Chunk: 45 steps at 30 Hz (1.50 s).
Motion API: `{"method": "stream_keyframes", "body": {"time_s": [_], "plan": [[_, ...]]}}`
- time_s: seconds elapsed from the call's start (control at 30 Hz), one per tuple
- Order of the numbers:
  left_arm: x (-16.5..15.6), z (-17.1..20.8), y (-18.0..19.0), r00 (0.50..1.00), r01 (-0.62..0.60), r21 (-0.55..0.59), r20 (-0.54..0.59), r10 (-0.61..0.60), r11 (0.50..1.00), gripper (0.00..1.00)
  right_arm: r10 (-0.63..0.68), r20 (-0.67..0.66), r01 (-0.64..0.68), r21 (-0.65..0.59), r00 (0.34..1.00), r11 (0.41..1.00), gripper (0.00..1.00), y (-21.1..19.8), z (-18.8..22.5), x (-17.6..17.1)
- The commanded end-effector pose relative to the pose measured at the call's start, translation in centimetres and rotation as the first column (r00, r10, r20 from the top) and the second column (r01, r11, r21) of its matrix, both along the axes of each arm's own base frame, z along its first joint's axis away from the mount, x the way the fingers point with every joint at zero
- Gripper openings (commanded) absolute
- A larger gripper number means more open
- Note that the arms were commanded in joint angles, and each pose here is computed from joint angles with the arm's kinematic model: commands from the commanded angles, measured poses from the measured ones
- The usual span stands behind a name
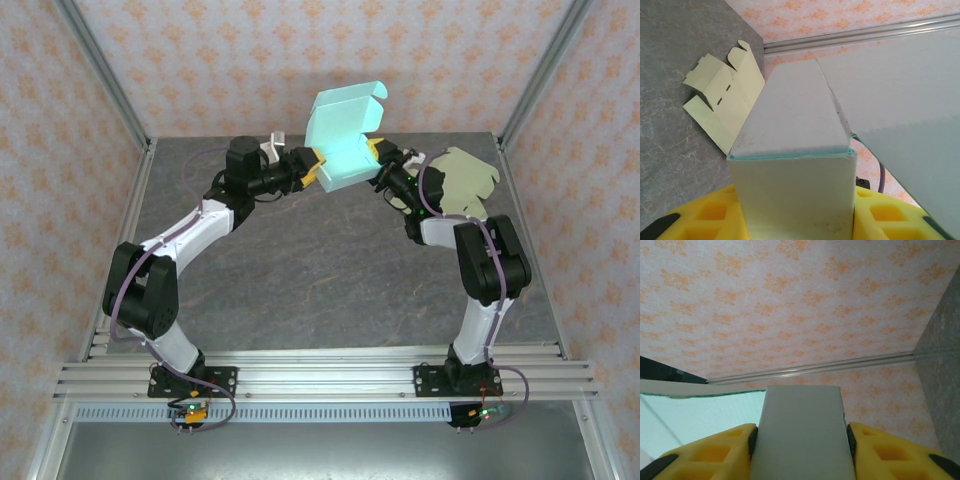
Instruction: Fold the paper box
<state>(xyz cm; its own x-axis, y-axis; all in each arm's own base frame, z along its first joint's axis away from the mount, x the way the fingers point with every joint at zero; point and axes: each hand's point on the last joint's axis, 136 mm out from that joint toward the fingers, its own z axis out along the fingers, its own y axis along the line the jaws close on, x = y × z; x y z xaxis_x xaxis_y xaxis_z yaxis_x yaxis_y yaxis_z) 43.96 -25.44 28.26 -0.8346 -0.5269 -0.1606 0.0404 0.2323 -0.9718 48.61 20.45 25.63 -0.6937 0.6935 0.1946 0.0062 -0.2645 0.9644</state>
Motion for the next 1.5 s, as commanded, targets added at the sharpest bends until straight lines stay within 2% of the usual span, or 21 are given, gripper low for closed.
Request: {"method": "stream_keyframes", "body": {"time_s": [0.0,0.07,0.17,0.27,0.37,0.53,0.67,0.93,1.2,1.37,1.47], "plan": [[-0.9,1.7,-0.5,0.997,0.039,0.005,0.061,-0.039,0.999,0.29,0.041,0.041,-0.04,-0.025,0.998,0.999,0.4,0.9,0.8,-0.1],[-0.9,1.6,-0.4,0.998,0.036,0.014,0.059,-0.037,0.999,0.29,0.045,0.035,-0.043,-0.047,0.998,0.998,0.35,1.0,0.3,-0.2],[-1.0,1.6,-0.4,0.997,0.039,0.021,0.064,-0.04,0.999,0.29,0.041,0.024,-0.04,-0.061,0.999,0.997,0.37,1.0,-0.3,-0.3],[-1.2,1.4,-0.3,0.997,0.037,0.041,0.065,-0.039,0.998,0.29,0.04,0.033,-0.038,-0.058,0.999,0.998,0.48,0.9,-0.1,-0.3],[-1.3,1.5,-0.3,0.996,0.046,0.042,0.069,-0.049,0.998,0.29,0.022,0.038,-0.02,-0.053,0.999,0.998,0.64,0.6,0.4,-0.1],[-1.4,1.2,-0.2,0.997,0.04,0.047,0.066,-0.043,0.998,0.29,0.016,0.035,-0.015,-0.043,0.999,0.999,0.67,0.3,1.1,0.6],[-1.5,1.6,-0.4,0.996,0.051,0.036,0.078,-0.054,0.998,0.29,-0.013,0.007,0.013,-0.029,1.0,0.999,0.64,0.0,0.7,1.0],[-1.5,2.0,-0.5,0.994,0.059,0.04,0.093,-0.063,0.997,0.29,0.04,-0.012,-0.04,-0.05,0.999,0.998,0.43,1.2,-0.2,1.1],[-1.0,1.8,-0.6,0.994,0.066,0.058,0.083,-0.071,0.996,0.29,0.058,-0.018,-0.06,-0.165,0.998,0.984,0.38,1.6,-1.3,0.4],[-0.6,1.2,0.1,0.996,0.043,0.072,0.075,-0.048,0.997,0.29,0.05,-0.007,-0.05,-0.308,0.999,0.95,0.37,1.3,-2.3,-0.2],[-0.3,0.1,0.7,0.998,0.02,0.082,0.052,-0.024,0.996,0.29,0.033,-0.013,-0.036,-0.341,0.999,0.939,0.38,0.6,-2.7,-0.2]]}}
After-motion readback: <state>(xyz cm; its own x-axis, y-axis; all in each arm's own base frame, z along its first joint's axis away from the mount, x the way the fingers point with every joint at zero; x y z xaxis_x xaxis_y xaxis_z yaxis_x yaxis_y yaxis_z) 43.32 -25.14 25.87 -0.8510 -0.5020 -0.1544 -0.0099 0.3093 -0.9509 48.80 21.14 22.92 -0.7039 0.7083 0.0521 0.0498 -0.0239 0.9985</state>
